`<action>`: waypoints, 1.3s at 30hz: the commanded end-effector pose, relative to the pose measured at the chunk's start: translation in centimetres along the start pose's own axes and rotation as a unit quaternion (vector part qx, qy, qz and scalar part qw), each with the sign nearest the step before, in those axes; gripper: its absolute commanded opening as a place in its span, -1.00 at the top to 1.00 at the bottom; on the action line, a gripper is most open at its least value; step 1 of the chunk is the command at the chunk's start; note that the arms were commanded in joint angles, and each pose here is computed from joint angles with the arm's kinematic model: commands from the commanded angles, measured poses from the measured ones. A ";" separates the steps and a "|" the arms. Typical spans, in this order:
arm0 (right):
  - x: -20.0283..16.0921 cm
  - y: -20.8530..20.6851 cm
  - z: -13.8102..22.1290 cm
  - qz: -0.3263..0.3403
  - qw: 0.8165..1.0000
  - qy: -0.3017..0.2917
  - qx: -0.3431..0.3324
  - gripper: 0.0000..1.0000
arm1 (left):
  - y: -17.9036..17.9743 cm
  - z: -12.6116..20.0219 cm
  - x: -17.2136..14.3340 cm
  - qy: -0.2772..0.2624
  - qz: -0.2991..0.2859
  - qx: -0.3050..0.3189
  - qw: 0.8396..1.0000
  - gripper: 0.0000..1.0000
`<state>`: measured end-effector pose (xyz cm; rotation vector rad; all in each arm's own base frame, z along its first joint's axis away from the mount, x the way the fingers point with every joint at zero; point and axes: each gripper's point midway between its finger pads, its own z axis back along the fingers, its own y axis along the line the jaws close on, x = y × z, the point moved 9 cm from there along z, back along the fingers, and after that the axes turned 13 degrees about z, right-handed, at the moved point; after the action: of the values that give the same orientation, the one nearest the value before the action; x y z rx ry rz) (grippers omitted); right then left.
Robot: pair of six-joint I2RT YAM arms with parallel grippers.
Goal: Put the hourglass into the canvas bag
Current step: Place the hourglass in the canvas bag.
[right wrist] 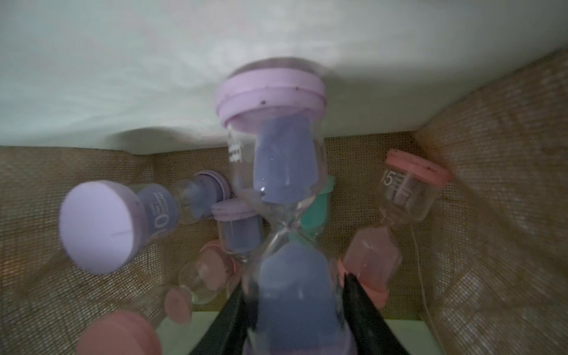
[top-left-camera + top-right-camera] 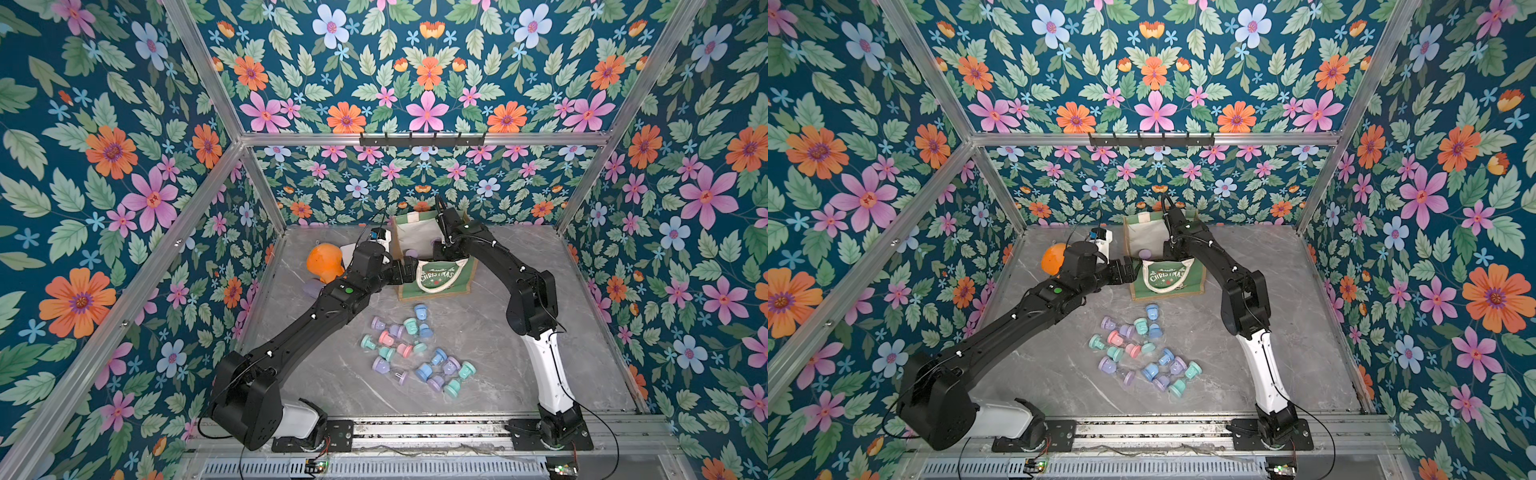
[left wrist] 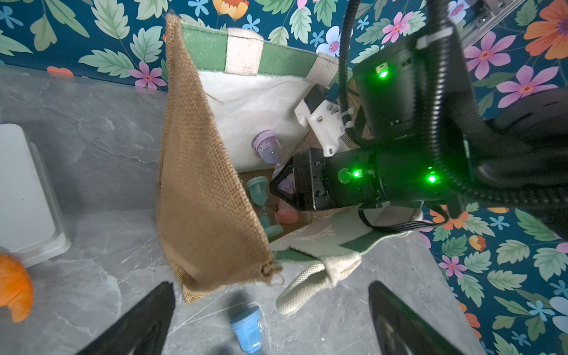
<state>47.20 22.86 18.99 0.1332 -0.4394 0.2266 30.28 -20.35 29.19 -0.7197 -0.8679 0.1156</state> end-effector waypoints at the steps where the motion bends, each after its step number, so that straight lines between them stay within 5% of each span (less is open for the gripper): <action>1: 0.0 -0.1 -0.6 0.009 1.000 -0.001 -0.009 0.34 | -0.3 0.0 0.4 -0.009 0.003 -0.012 1.000 -1.00; 20: 0.9 0.0 2.7 0.013 1.000 -0.027 -0.006 -0.08 | -0.7 0.6 0.7 -0.015 0.017 -0.019 1.000 -0.99; 30: 1.0 1.1 11.7 0.003 0.997 -0.070 0.040 -0.37 | -1.1 2.8 0.9 -0.026 0.072 -0.033 0.996 -1.00; 39: -4.3 3.2 20.3 -0.004 0.997 -0.074 0.009 -0.54 | -1.6 5.5 -0.7 -0.025 0.093 -0.010 0.995 -1.00</action>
<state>36.56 22.30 35.55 0.2376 -0.6268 0.2601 26.12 -19.33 32.35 -0.8630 -0.8543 0.2460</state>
